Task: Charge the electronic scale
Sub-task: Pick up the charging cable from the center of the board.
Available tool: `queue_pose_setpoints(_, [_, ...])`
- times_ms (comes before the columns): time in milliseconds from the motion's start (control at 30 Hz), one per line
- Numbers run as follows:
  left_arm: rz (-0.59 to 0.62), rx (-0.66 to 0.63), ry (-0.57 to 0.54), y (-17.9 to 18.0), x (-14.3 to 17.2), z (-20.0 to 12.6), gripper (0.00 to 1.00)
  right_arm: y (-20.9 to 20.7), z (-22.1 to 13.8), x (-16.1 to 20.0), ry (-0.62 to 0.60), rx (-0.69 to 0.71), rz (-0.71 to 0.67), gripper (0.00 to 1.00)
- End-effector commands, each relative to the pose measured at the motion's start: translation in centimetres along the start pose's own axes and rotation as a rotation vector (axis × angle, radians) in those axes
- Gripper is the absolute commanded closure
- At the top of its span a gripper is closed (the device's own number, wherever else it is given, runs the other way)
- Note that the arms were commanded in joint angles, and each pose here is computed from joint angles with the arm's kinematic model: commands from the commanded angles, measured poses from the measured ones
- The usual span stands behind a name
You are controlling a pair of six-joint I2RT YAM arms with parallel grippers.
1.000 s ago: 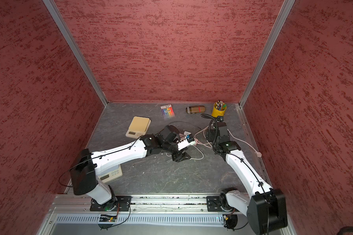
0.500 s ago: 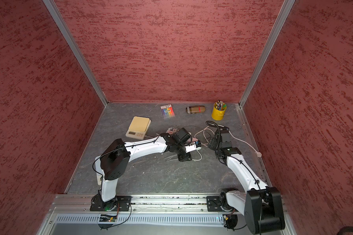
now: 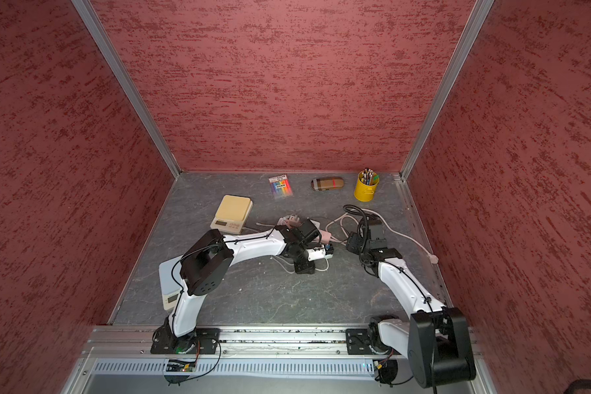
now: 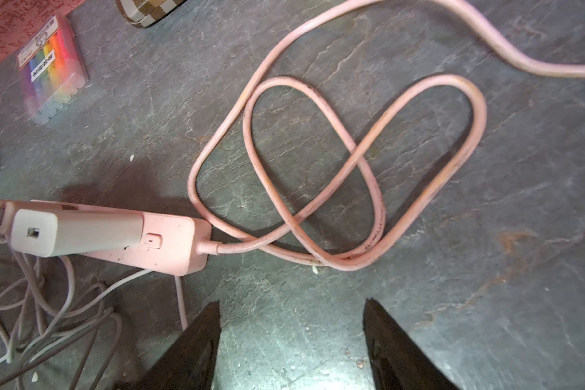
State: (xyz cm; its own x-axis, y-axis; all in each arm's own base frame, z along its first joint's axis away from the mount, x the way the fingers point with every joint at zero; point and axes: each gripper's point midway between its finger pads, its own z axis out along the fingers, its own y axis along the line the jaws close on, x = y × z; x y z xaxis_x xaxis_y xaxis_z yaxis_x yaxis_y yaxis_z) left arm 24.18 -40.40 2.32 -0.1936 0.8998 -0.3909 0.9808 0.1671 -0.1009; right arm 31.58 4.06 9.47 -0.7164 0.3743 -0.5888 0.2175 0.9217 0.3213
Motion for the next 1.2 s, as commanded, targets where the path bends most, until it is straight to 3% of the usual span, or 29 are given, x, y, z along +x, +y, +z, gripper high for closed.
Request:
queue_pose_setpoints(0, [0.043,-0.003,0.025,0.0,0.8,0.8,0.69,0.9,-0.4,-0.1,-0.011,-0.061,0.005,0.34])
queue_pose_setpoints(133, [0.078,-0.006,0.037,-0.3,0.9,1.1,0.77,1.1,-0.4,0.6,0.006,-0.085,0.034,0.34])
queue_pose_setpoints(333, [0.095,-0.001,-0.007,-1.1,0.2,-0.3,1.0,3.1,-0.3,1.9,0.05,-0.229,0.135,0.34])
queue_pose_setpoints(600, [0.034,0.008,-0.147,-1.2,-1.9,-4.2,1.0,4.7,-1.0,3.1,0.086,-0.352,0.255,0.34])
queue_pose_setpoints(833, [-0.082,0.022,-0.342,-0.5,-4.2,-9.6,1.0,8.4,-3.8,2.4,0.105,-0.562,0.361,0.32])
queue_pose_setpoints(1167, [-0.156,0.02,-0.43,-0.3,-5.5,-12.3,1.0,13.2,-5.9,2.0,0.143,-0.71,0.377,0.32])
